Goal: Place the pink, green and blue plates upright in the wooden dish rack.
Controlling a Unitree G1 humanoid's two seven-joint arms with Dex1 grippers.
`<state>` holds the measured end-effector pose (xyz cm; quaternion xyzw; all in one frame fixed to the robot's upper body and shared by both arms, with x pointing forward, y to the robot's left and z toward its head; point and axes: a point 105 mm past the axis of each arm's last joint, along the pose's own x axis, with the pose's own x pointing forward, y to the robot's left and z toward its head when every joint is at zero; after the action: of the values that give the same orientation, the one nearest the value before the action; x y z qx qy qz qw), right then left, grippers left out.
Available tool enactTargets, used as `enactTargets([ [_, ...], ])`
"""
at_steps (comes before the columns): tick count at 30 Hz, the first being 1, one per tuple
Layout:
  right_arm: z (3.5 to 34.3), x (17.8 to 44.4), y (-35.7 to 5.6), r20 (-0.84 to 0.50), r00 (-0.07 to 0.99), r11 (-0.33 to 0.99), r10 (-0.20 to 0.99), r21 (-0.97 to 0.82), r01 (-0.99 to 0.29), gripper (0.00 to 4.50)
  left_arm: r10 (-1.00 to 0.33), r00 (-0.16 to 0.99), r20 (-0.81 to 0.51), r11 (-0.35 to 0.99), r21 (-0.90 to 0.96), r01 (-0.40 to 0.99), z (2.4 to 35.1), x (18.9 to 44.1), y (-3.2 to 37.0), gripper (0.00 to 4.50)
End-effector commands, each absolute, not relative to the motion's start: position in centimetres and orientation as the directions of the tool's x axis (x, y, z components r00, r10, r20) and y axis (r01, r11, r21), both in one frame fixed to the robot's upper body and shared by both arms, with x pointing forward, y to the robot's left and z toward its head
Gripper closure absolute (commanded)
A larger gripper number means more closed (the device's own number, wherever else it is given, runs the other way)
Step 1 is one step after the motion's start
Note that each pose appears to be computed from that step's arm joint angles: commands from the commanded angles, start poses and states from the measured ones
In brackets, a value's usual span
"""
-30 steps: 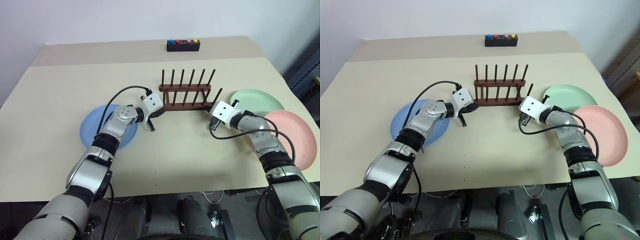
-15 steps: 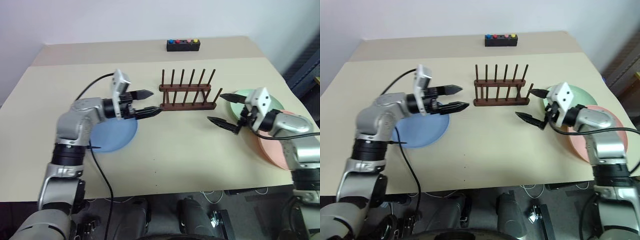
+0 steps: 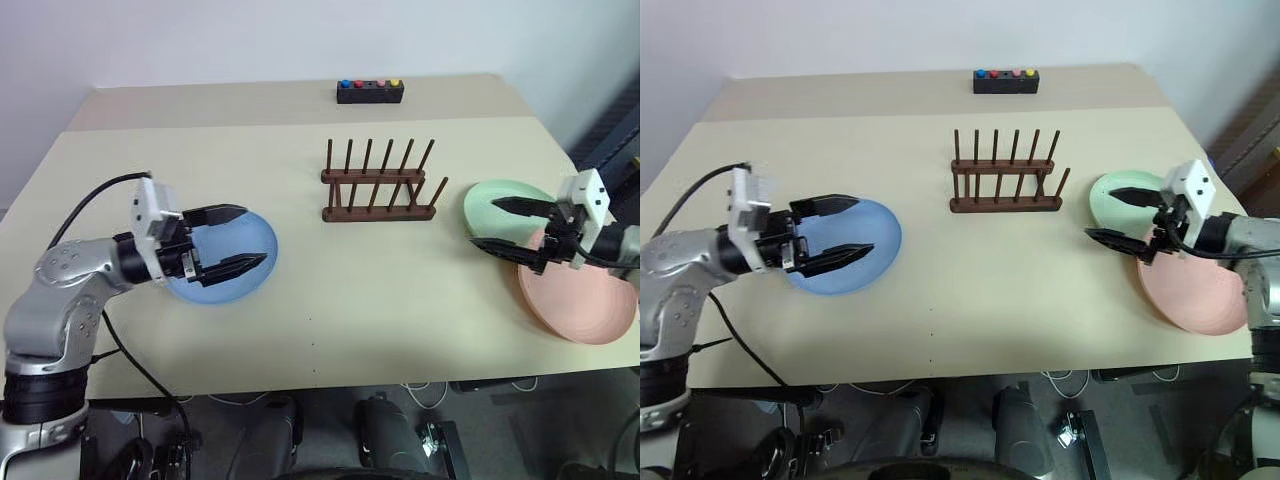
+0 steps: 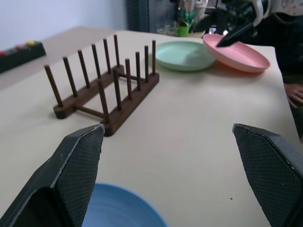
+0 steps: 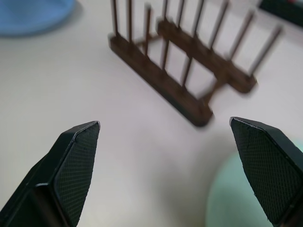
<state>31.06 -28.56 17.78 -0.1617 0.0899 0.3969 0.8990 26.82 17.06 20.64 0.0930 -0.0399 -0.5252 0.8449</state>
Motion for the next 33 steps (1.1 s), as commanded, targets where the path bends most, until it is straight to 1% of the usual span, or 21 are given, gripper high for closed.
enactTargets([
  [1,19.4,29.5,-30.8,-0.295,0.695,0.654,0.656,-0.237,-0.718,0.0,-0.893,0.451,0.014,0.439,0.254,0.862,22.2,25.5,17.6,0.03],
  [6,19.3,26.8,-33.2,-0.383,0.713,0.713,0.587,-0.172,-0.679,0.0,-0.907,0.42,0.043,0.42,0.198,0.886,21.6,24.7,17.7,0.03],
  [9,17.1,24.9,-33.5,-0.512,0.667,0.724,0.541,-0.12,-0.679,0.0,-0.924,0.381,0.04,0.381,0.182,0.906,21.1,24.4,17.2,0.03],
  [11,16.0,24.1,-33.0,-0.558,0.636,0.71,0.533,-0.113,-0.695,0.0,-0.925,0.379,0.023,0.377,0.173,0.91,20.8,24.5,17.1,0.03],
  [13,15.7,24.2,-31.7,-0.527,0.655,0.734,0.542,-0.083,-0.674,0.0,-0.929,0.37,0.018,0.368,0.161,0.916,20.5,24.7,17.0,0.03],
  [15,15.1,24.6,-31.2,-0.5,0.7,0.768,0.51,-0.101,-0.632,0.0,-0.933,0.361,0.02,0.359,0.167,0.918,20.4,24.8,16.8,0.03],
  [16,14.6,24.4,-31.2,-0.511,0.703,0.77,0.494,-0.118,-0.627,0.0,-0.934,0.357,0.021,0.356,0.168,0.919,20.4,24.8,16.6,0.03],
  [17,14.3,24.3,-31.4,-0.517,0.714,0.777,0.472,-0.139,-0.614,0.0,-0.935,0.354,0.022,0.352,0.168,0.921,20.4,24.8,16.5,0.03],
  [18,14.1,24.5,-32.2,-0.516,0.745,0.803,0.422,-0.169,-0.572,0.0,-0.937,0.35,0.023,0.348,0.169,0.922,20.4,24.8,16.3,0.03],
  [20,13.8,24.7,-32.9,-0.501,0.786,0.836,0.362,-0.198,-0.511,0.0,-0.94,0.341,0.02,0.34,0.174,0.924,20.4,24.9,16.1,0.03],
  [23,12.9,24.4,-32.8,-0.51,0.792,0.841,0.336,-0.216,-0.496,0.0,-0.943,0.333,0.012,0.329,0.178,0.927,20.2,25.0,15.9,0.03],
  [25,12.0,24.0,-32.6,-0.535,0.781,0.823,0.322,-0.249,-0.51,0.0,-0.945,0.328,0.008,0.324,0.186,0.928,20.2,25.1,15.8,0.03],
  [29,11.6,24.1,-32.8,-0.531,0.794,0.833,0.296,-0.263,-0.486,0.0,-0.943,0.332,0.011,0.327,0.2,0.923,20.2,25.4,15.8,0.03],
  [32,11.2,24.3,-33.3,-0.539,0.801,0.837,0.258,-0.289,-0.464,0.86,-0.943,0.333,0.015,0.329,0.207,0.921,20.2,25.6,15.6,0.0],
  [33,11.1,24.3,-33.2,-0.539,0.802,0.837,0.258,-0.29,-0.464,1.35,-0.943,0.332,0.015,0.328,0.209,0.921,20.2,25.6,15.6,0.0],
])
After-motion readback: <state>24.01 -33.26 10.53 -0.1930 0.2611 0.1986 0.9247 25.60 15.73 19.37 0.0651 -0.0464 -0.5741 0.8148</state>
